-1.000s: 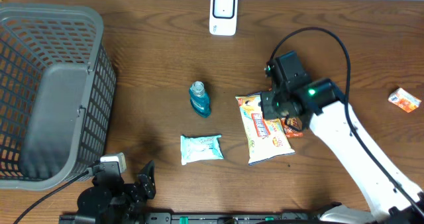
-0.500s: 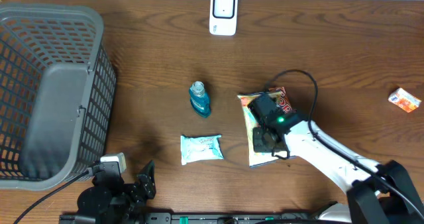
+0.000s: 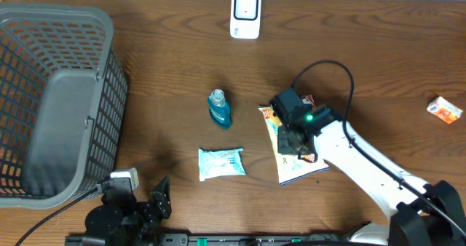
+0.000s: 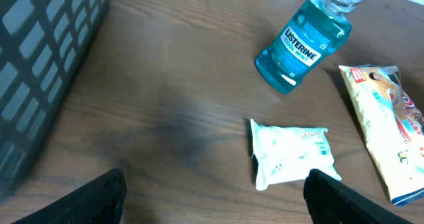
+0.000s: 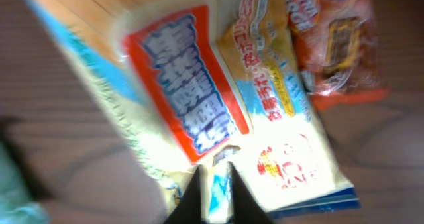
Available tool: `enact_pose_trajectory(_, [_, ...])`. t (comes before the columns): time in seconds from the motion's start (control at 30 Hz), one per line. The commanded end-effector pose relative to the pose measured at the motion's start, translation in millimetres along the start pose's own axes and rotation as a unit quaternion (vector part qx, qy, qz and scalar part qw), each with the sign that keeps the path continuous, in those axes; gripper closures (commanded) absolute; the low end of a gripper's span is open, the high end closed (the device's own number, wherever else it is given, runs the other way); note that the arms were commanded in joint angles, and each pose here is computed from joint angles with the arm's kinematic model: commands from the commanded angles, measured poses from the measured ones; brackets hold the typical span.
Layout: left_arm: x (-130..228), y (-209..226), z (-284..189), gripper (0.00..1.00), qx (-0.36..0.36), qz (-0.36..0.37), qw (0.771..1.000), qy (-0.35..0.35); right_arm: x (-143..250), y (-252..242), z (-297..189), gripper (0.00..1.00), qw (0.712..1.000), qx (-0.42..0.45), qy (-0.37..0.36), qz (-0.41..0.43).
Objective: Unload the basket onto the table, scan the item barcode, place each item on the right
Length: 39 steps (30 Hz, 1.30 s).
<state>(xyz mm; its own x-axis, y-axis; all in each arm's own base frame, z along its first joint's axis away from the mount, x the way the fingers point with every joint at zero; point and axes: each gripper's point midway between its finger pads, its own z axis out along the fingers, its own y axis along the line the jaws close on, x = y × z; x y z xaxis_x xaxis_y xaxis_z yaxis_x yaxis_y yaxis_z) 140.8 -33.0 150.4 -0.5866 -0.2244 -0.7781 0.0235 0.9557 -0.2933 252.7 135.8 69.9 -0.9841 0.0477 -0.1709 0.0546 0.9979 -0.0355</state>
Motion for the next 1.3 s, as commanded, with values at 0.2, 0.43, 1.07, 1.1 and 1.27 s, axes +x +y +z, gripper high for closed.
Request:
enact_pose_trajectory(0.2, [0.4,-0.2,0.4,0.14,0.001,0.005,1.0,0.0,-22.7,37.8,-18.1,0.01,0.994,-0.021,-0.069,-0.088])
enact_pose_trajectory(0.43, [0.4,-0.2,0.4,0.14,0.001,0.005,1.0,0.0,-26.4,41.4,7.0,0.01,0.977,0.092,-0.125,-0.146])
enact_pose_trajectory(1.07, [0.4,-0.2,0.4,0.14,0.001,0.005,1.0,0.0,29.1,-7.6,78.4,0.83,0.96,0.261,0.003,-0.101])
enact_pose_trajectory(1.1, [0.4,-0.2,0.4,0.14,0.001,0.005,1.0,0.0,30.1,-5.9,79.4,0.92,0.962,0.256,0.006,-0.099])
enact_pose_trajectory(1.27, [0.4,-0.2,0.4,0.14,0.001,0.005,1.0,0.0,31.5,-4.3,81.5,0.99,0.965,0.244,0.017,-0.091])
